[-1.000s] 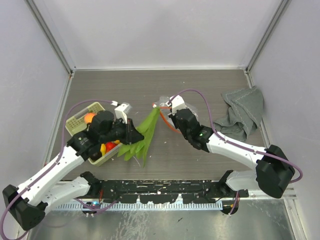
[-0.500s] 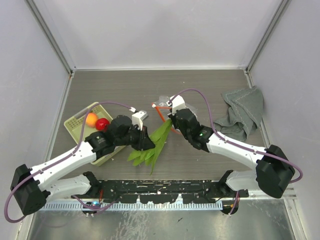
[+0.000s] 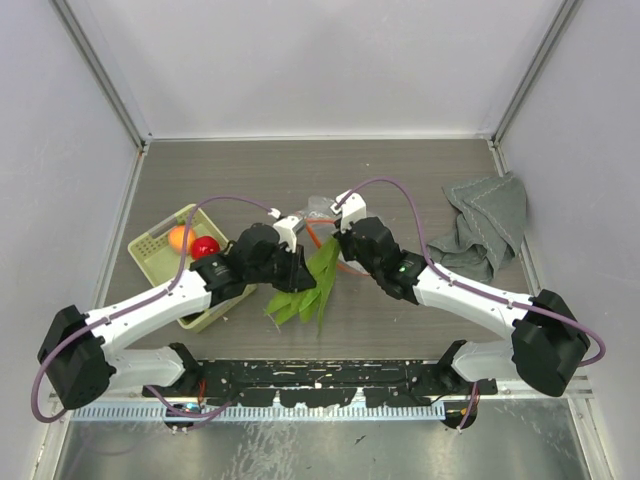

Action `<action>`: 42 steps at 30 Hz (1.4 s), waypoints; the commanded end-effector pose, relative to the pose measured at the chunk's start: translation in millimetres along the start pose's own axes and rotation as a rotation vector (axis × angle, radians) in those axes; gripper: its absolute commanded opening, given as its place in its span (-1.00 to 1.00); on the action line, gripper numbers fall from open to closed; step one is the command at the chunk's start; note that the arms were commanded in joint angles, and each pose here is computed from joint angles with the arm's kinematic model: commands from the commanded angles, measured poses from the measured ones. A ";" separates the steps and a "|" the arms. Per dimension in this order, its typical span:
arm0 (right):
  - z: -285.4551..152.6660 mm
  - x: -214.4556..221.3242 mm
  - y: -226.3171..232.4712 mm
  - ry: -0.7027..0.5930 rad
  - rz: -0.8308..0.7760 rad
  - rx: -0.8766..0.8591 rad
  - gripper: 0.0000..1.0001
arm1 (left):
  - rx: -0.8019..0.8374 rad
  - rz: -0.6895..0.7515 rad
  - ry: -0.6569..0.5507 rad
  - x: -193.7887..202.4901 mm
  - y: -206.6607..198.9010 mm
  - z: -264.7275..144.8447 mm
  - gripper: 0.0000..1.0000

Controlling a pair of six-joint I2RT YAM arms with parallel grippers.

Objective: Place the food in the zip-top bag and seal the zipper
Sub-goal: Place the fake vegetable in the zipper food storage bag.

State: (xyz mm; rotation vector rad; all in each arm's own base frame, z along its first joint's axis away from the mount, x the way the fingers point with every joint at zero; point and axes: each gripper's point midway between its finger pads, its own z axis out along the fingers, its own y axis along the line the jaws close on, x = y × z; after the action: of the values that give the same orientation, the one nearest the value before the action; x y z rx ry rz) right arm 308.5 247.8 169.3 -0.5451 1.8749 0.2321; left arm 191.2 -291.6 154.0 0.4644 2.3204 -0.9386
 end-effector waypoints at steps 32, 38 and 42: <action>-36.5 -38.2 96.0 -0.055 0.228 -0.518 -0.99 | -0.175 -0.216 -0.443 -82.8 32.1 28.8 -1.00; -30.3 -28.1 75.1 -0.045 0.209 -0.397 -0.73 | -0.123 -0.219 -0.469 -79.3 30.0 32.9 -1.00; -26.0 -18.9 55.5 -0.036 0.176 -0.289 -0.56 | -0.118 -0.227 -0.464 -73.0 32.6 34.2 -1.00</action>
State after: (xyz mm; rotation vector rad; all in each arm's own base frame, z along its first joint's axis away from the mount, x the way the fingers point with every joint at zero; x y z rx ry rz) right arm 253.2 304.9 171.9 -0.6347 1.9274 0.7292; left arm 263.9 -292.0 126.3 -0.0127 2.1637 -0.7980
